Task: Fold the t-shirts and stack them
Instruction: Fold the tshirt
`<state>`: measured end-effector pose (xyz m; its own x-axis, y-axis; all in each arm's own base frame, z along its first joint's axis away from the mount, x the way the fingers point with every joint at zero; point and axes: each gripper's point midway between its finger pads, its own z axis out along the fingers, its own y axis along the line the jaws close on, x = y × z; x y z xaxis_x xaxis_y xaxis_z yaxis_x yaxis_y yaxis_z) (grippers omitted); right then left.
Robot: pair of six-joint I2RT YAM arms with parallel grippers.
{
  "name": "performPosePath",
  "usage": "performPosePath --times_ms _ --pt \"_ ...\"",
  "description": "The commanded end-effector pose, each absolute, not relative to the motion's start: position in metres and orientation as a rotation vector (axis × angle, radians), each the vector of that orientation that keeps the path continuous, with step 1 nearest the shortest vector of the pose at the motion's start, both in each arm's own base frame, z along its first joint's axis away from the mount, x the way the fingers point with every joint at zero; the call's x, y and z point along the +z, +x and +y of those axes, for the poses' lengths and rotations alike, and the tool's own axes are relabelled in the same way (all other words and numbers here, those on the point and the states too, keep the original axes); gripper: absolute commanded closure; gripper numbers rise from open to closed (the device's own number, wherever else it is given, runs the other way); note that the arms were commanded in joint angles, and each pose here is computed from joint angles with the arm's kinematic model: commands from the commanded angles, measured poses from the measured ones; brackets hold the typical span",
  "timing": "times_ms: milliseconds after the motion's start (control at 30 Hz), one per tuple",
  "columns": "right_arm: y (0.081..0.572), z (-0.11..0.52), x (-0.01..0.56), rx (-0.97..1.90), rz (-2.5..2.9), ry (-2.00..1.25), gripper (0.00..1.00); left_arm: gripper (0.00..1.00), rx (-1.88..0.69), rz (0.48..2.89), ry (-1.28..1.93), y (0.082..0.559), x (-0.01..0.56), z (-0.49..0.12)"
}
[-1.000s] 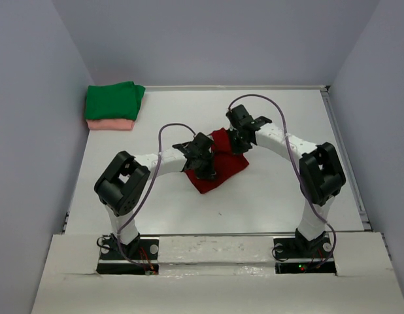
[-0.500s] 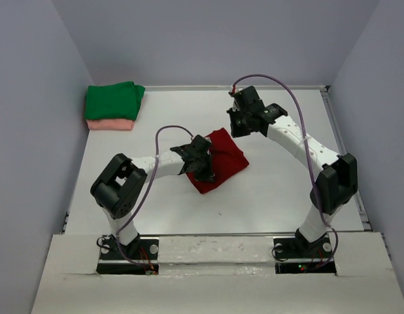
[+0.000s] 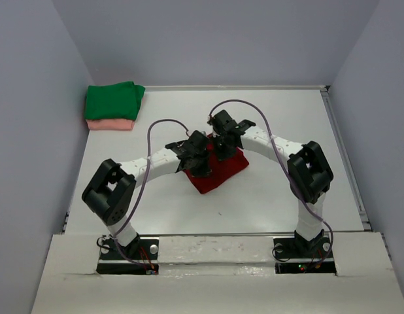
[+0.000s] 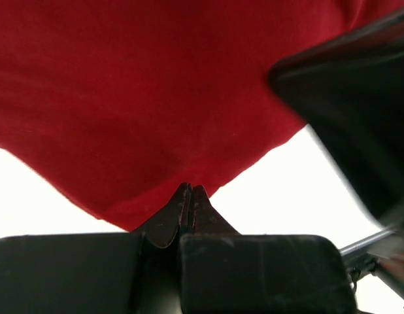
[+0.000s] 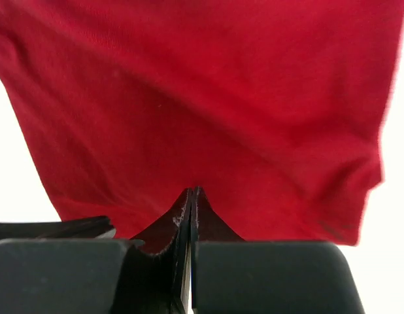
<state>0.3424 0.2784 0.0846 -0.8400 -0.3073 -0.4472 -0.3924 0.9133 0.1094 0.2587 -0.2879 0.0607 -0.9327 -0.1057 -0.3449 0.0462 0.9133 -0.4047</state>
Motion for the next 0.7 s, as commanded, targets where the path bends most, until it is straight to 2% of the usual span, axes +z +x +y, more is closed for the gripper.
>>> performPosePath --times_ms 0,267,667 --pt "0.337 0.295 0.072 0.361 2.643 -0.506 1.00 1.00 -0.566 2.594 -0.038 0.276 0.110 -0.287" --pt "0.333 0.288 0.047 0.310 2.686 -0.494 1.00 1.00 -0.491 2.496 -0.050 0.290 0.154 -0.274" --pt "0.329 0.287 0.013 0.281 2.761 -0.499 1.00 1.00 -0.481 2.488 -0.048 0.285 0.157 -0.265"
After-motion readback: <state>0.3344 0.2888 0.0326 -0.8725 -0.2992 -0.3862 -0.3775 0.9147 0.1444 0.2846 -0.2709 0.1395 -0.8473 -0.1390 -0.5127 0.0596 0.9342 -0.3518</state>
